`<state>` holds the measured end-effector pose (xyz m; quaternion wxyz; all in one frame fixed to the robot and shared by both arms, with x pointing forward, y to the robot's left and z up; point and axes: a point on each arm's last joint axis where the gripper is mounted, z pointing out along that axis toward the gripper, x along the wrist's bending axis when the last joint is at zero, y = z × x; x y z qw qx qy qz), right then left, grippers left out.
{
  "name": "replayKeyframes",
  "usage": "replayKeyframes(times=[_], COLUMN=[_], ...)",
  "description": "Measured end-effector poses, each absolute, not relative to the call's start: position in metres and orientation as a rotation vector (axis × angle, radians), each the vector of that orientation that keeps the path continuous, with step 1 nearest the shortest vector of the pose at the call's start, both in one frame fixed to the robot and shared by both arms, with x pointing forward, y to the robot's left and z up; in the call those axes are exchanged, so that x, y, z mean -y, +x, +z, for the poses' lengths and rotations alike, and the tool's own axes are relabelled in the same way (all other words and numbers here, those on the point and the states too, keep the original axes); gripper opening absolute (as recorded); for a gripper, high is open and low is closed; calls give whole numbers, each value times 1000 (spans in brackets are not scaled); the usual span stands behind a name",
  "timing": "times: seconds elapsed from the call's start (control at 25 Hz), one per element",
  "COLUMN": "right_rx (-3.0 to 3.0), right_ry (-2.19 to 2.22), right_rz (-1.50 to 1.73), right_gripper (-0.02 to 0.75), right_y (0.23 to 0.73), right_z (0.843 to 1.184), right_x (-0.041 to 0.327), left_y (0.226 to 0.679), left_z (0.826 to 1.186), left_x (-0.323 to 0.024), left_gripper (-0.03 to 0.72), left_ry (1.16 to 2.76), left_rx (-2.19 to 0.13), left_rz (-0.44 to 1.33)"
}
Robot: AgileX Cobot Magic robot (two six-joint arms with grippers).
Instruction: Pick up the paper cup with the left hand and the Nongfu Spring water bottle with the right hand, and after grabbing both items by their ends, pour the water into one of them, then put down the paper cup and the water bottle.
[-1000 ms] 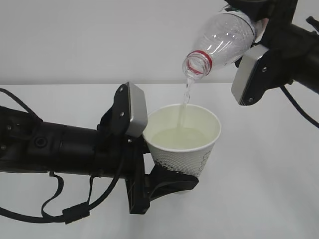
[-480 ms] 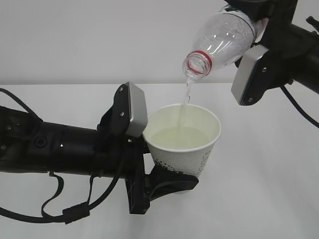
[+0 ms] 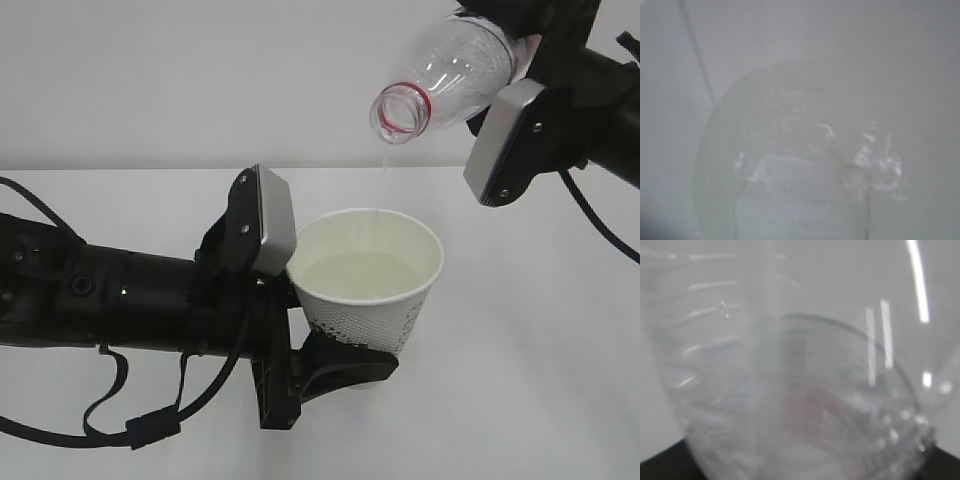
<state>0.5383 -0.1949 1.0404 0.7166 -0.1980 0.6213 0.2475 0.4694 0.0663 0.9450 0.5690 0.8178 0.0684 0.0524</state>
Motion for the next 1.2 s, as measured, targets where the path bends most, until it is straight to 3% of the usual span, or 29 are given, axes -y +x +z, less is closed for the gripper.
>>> replayKeyframes(times=[1.2], right_rx=[-1463], right_ry=[-118], right_rz=[874], right_gripper=[477], right_y=[540], right_z=[1041], right_x=[197], left_y=[472], left_z=[946], left_x=[-66], left_gripper=[504], left_ry=[1902], left_rx=[-198], left_rz=[129])
